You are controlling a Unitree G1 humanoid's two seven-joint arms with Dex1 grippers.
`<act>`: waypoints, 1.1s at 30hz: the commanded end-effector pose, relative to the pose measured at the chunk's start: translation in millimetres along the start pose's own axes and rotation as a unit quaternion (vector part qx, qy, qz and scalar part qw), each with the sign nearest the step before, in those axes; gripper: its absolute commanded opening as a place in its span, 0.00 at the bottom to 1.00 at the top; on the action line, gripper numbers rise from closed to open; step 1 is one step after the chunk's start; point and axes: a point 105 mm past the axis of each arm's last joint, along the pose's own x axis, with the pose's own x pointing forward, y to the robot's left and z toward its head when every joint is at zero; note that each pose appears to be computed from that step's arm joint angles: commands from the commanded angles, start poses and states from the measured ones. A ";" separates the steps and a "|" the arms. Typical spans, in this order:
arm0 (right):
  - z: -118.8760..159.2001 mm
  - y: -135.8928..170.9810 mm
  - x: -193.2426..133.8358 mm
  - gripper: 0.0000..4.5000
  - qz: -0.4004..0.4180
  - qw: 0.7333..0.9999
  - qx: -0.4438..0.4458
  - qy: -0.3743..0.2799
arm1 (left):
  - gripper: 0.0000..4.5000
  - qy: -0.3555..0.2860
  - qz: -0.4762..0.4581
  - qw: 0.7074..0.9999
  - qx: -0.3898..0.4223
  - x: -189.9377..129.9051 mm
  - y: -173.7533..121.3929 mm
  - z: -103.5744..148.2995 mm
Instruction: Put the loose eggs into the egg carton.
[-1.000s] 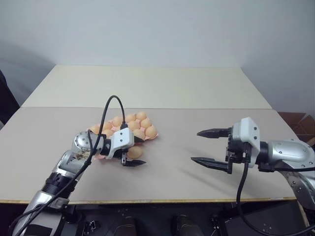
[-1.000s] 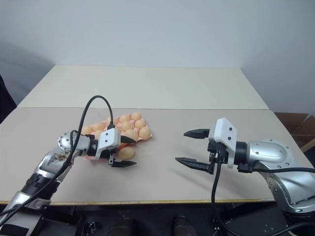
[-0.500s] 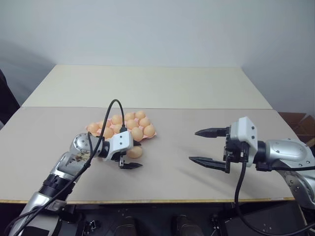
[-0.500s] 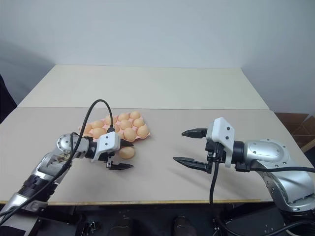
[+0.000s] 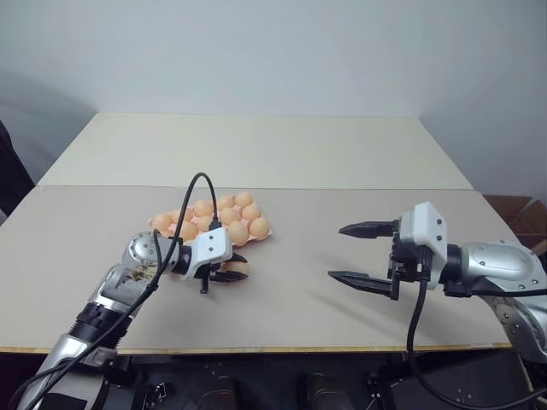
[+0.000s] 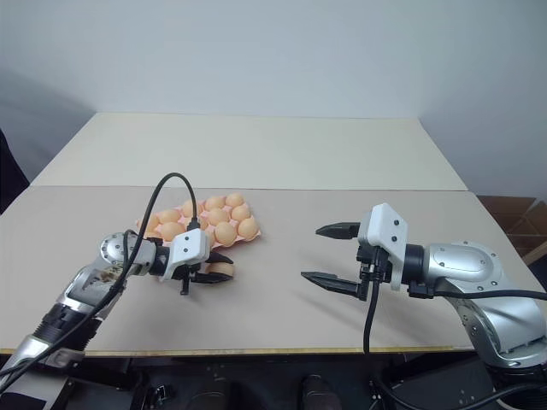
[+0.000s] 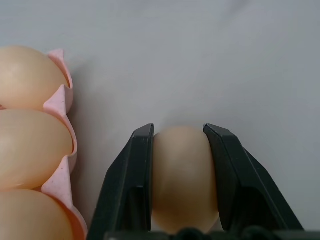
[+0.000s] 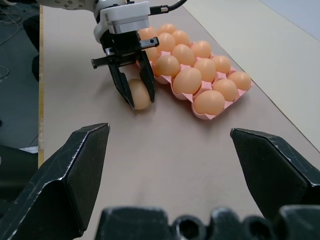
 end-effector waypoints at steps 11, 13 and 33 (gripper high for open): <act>10.4 0.1 -0.6 1.00 0.001 1.000 -0.023 -0.010 | 0.29 -0.082 0.131 0.988 -0.021 -66.0 31.4 50.4; 10.1 0.1 -0.5 1.00 0.001 1.000 -0.023 -0.010 | 0.29 -0.052 0.158 0.986 -0.023 -82.9 34.7 41.0; 11.9 -3.6 -0.8 1.00 0.011 1.000 -0.023 -0.012 | 0.79 0.028 0.258 0.956 -0.133 -130.0 18.0 -15.2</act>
